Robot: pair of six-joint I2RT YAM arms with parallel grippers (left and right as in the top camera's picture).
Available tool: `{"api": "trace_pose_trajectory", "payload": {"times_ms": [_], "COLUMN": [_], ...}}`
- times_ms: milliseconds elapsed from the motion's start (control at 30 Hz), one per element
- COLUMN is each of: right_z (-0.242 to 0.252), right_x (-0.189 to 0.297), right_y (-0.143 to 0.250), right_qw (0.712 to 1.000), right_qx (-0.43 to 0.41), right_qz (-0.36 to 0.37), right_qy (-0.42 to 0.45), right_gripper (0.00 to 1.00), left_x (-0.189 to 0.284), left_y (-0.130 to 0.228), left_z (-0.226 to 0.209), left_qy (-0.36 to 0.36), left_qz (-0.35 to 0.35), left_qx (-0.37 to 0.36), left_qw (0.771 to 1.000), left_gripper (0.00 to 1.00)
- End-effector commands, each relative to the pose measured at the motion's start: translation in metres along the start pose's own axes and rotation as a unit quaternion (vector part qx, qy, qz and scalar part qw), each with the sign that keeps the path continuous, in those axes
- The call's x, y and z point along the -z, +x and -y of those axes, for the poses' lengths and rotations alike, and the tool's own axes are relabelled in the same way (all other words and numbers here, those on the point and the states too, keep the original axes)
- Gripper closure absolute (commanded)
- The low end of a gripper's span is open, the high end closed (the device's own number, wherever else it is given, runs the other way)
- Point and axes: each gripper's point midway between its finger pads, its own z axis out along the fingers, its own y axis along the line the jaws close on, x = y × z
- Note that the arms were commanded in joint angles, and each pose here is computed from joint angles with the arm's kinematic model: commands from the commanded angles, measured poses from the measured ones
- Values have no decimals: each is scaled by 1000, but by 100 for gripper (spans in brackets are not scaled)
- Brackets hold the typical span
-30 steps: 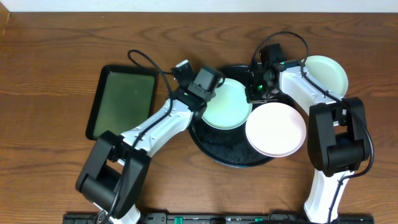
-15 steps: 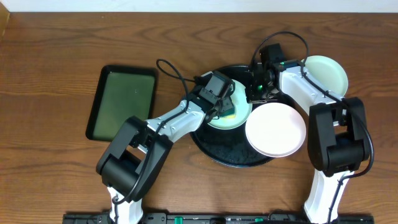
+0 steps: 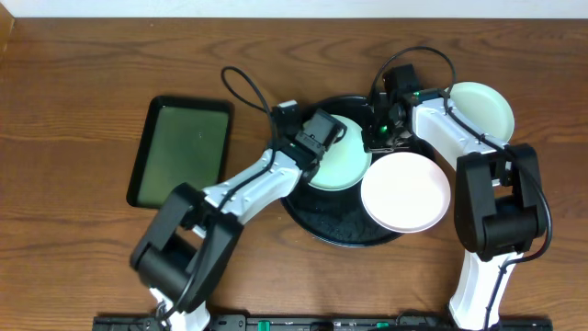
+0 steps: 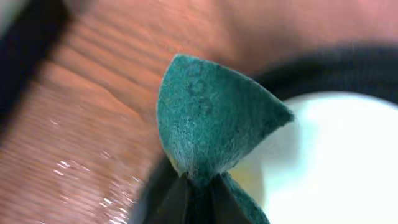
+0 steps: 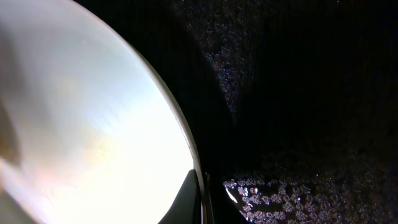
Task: Clean dirty plates on tray and stack at the side
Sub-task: 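Scrub the green plate with the sponge while the right gripper holds it, then move the sponge back into the water tray with the left gripper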
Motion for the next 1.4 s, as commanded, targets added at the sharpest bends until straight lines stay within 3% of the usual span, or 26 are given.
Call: {"api": "trace_pose_trajectory", "payload": {"times_ms": [0,133,267,433,633,800,1000,1167,1367], "right_z": [9,9,9,8,8,8,8,8,8], "right_x": [-4,-4,-4,-4,-4,-4,-4,-4,-4], "right_y": [1,1,1,0,-2,-5,-4,-4,-6], "right_qw": [1000,1000,1000,1000,1000,1000,1000,1000,1000], "right_qx": [0,0,0,0,2,-9,-9,-9,-8], "right_qz": [-2,-2,-2,-1,4,9,8,8,13], "right_qy": [25,25,25,25,24,24,24,24,23], "right_gripper": [98,99,99,98,98,98,98,98,98], "left_x": [14,26,33,19,-8,-43,-57,-48,4], "left_y": [-27,-34,-68,-95,-74,-38,-27,-37,-83], "left_z": [-13,-2,-31,-124,-225,-238,-240,-239,-228], "left_qy": [-5,66,74,-12,-124,-126,-134,-126,-85], "left_qz": [35,-2,2,-8,-75,-154,-169,-165,-97], "left_qx": [7,37,88,164,229,215,209,185,195], "left_qw": [999,997,993,986,963,956,954,961,972], "left_gripper": [93,93,93,93,93,92,93,93,93]}}
